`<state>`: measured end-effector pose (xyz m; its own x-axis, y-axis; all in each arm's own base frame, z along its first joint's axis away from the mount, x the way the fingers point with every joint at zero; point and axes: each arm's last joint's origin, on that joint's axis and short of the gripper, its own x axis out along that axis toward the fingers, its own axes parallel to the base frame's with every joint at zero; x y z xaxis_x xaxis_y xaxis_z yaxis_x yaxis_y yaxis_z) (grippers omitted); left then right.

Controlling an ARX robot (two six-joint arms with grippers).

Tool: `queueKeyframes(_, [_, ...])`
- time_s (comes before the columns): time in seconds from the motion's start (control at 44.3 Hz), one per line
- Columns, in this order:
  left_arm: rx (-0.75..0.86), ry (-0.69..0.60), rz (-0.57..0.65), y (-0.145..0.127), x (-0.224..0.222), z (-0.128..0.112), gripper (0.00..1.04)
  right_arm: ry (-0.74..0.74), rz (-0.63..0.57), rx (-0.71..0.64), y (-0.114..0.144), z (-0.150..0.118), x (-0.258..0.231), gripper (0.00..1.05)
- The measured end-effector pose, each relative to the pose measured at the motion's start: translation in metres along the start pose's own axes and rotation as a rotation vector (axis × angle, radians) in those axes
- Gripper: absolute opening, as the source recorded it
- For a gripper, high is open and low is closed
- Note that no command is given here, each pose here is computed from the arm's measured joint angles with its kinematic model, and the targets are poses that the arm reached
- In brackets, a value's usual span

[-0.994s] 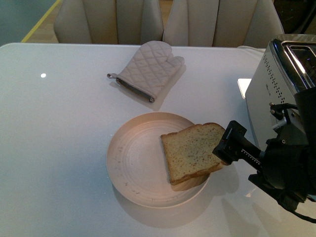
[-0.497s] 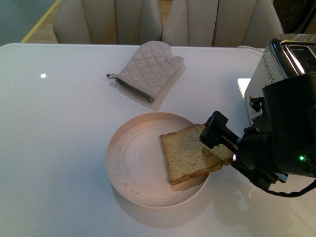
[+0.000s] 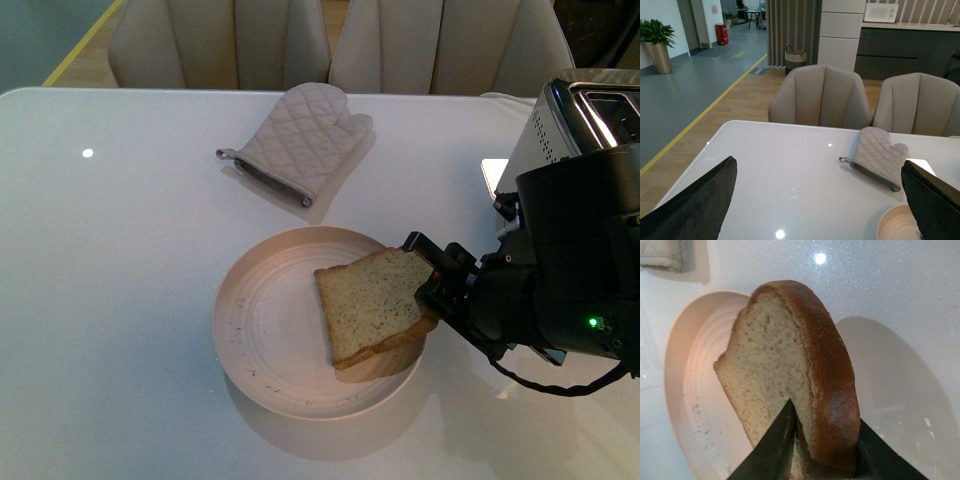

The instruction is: Put bread into toaster

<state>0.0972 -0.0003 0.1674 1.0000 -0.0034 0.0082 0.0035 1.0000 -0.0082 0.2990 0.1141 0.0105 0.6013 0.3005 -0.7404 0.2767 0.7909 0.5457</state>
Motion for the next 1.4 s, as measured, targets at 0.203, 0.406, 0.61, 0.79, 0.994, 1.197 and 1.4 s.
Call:
queueKeyframes(0.203, [0.000, 0.000, 0.000, 0.000, 0.000, 0.000, 0.98, -0.087, 0.073, -0.037, 0.018, 0.015, -0.028, 0.03])
queueKeyframes(0.406, [0.000, 0.000, 0.000, 0.000, 0.000, 0.000, 0.98, -0.349, 0.114, -0.154, 0.052, 0.064, -0.097, 0.03])
queueKeyframes(0.61, [0.000, 0.000, 0.000, 0.000, 0.000, 0.000, 0.98, -0.721, -0.071, -0.407, 0.085, 0.131, -0.191, 0.03])
queueKeyframes(0.79, [0.000, 0.000, 0.000, 0.000, 0.000, 0.000, 0.98, -0.699, -0.202, -0.568, 0.082, 0.148, -0.193, 0.03])
queueKeyframes(0.994, [0.000, 0.000, 0.000, 0.000, 0.000, 0.000, 0.98, -0.642, -0.323, -0.611, 0.069, 0.151, -0.176, 0.03])
queueKeyframes(1.197, [0.000, 0.000, 0.000, 0.000, 0.000, 0.000, 0.98, -0.602, -0.395, -0.603, 0.061, 0.151, -0.171, 0.03])
queueKeyframes(1.4, [0.000, 0.000, 0.000, 0.000, 0.000, 0.000, 0.98, -0.554, -0.421, -0.604, 0.056, 0.148, -0.163, 0.03])
